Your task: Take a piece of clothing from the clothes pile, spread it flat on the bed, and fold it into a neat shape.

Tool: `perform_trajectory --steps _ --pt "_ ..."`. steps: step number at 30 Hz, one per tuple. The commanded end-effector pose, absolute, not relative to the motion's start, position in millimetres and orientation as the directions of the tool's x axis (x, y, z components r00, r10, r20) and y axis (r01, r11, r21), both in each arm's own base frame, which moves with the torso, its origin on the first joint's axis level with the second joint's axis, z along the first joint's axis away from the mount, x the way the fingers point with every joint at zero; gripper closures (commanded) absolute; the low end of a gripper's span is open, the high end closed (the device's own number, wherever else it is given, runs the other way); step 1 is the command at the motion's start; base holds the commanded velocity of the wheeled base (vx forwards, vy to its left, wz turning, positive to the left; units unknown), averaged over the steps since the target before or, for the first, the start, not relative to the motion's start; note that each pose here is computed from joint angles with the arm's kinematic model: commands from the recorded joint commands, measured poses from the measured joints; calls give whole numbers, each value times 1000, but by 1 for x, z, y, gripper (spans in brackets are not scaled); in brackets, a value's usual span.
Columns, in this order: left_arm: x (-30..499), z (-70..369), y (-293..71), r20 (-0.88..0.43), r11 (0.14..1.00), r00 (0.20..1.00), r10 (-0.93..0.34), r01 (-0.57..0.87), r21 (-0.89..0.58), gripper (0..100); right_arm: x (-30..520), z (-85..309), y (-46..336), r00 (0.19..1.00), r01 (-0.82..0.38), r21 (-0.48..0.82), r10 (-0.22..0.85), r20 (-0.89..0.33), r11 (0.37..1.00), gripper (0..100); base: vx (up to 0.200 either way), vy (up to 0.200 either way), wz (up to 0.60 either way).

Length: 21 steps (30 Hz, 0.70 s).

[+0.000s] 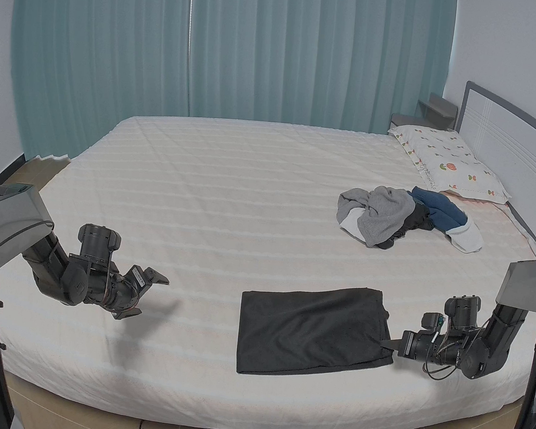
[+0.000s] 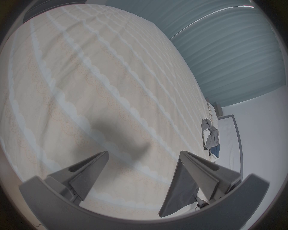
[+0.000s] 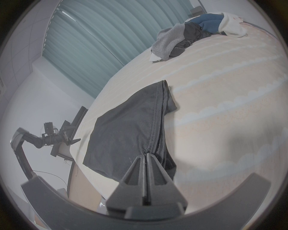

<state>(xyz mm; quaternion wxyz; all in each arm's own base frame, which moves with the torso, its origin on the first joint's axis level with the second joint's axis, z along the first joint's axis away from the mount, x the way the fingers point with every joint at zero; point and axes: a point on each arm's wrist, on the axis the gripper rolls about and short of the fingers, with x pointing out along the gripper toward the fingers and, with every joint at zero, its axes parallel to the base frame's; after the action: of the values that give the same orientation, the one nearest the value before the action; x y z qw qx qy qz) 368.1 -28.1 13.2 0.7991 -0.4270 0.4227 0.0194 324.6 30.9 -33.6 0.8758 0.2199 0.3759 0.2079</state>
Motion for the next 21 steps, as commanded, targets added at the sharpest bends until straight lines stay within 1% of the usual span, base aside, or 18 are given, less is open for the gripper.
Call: perform_trajectory --steps 1,8,14,21 --pt "368 13 -28 -693 634 641 -330 -393 -666 0 317 -32 25 630 -198 526 519 -577 827 100 0 0 0" --pt "368 13 -28 -693 634 641 -330 -393 -666 0 313 -30 15 641 -189 513 501 -581 837 100 0 0 0" --pt "368 13 -28 -693 634 641 -330 -393 -666 0 307 -33 14 619 -212 516 522 -587 830 100 0 0 0" --pt "368 13 -28 -693 634 641 -330 -393 -666 0 306 -34 9 623 -221 493 511 -592 841 100 0 0 0"
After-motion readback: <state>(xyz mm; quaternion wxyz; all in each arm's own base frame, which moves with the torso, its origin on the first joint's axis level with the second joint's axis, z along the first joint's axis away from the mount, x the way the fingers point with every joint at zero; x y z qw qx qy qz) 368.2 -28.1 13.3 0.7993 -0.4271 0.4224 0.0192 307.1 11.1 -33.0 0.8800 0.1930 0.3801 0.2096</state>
